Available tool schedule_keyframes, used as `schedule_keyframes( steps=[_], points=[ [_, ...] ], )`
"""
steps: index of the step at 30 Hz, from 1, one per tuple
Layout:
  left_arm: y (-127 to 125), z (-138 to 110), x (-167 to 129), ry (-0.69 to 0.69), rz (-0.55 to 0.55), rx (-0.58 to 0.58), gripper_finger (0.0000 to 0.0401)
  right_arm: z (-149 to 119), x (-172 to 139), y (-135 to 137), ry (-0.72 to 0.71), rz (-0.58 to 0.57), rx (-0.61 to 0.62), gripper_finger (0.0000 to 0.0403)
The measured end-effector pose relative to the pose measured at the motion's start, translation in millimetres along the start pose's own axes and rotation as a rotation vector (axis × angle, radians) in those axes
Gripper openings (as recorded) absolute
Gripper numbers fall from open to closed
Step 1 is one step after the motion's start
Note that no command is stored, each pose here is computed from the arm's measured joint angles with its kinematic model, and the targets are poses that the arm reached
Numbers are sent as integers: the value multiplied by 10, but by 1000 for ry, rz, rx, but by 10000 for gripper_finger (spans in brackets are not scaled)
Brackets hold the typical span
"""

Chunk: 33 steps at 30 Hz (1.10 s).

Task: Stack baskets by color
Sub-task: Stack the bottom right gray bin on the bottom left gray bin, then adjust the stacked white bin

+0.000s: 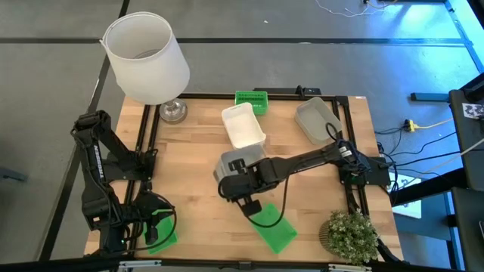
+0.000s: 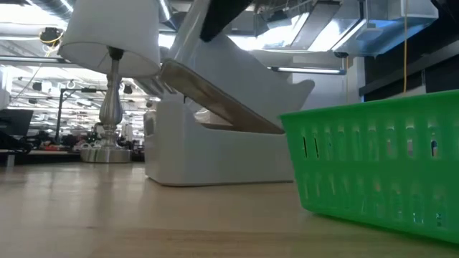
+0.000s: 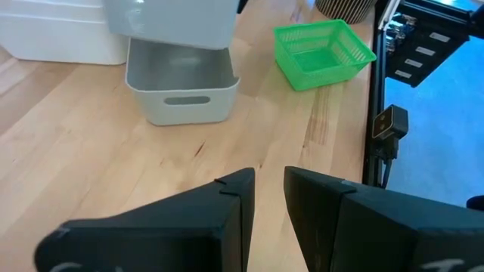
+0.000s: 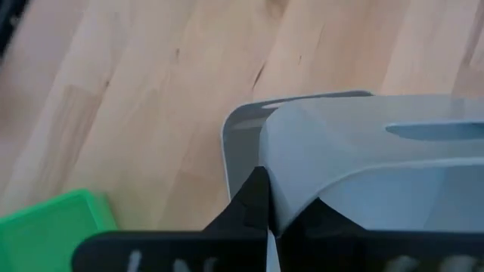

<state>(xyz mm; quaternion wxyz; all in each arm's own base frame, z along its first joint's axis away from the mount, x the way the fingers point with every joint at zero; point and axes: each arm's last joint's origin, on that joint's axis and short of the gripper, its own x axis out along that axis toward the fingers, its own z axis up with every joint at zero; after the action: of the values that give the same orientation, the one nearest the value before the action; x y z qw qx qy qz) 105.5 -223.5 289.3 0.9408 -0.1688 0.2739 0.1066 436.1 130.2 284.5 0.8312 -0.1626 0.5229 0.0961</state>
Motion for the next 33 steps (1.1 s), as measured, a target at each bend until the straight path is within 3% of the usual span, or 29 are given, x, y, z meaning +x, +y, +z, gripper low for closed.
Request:
schedule_keyframes(
  steps=[18, 27, 33],
  points=[
    [0, -1, -1, 0, -1, 1, 65, -138, 518, -49, 197, 18, -51, 7],
    [0, -2, -1, 3, -1, 1, 65, -95, 490, -66, 167, 9, -49, 71],
    [-1, -7, -2, 20, -2, 1, 65, 5, 272, -64, 130, 7, -50, 116]
  ],
)
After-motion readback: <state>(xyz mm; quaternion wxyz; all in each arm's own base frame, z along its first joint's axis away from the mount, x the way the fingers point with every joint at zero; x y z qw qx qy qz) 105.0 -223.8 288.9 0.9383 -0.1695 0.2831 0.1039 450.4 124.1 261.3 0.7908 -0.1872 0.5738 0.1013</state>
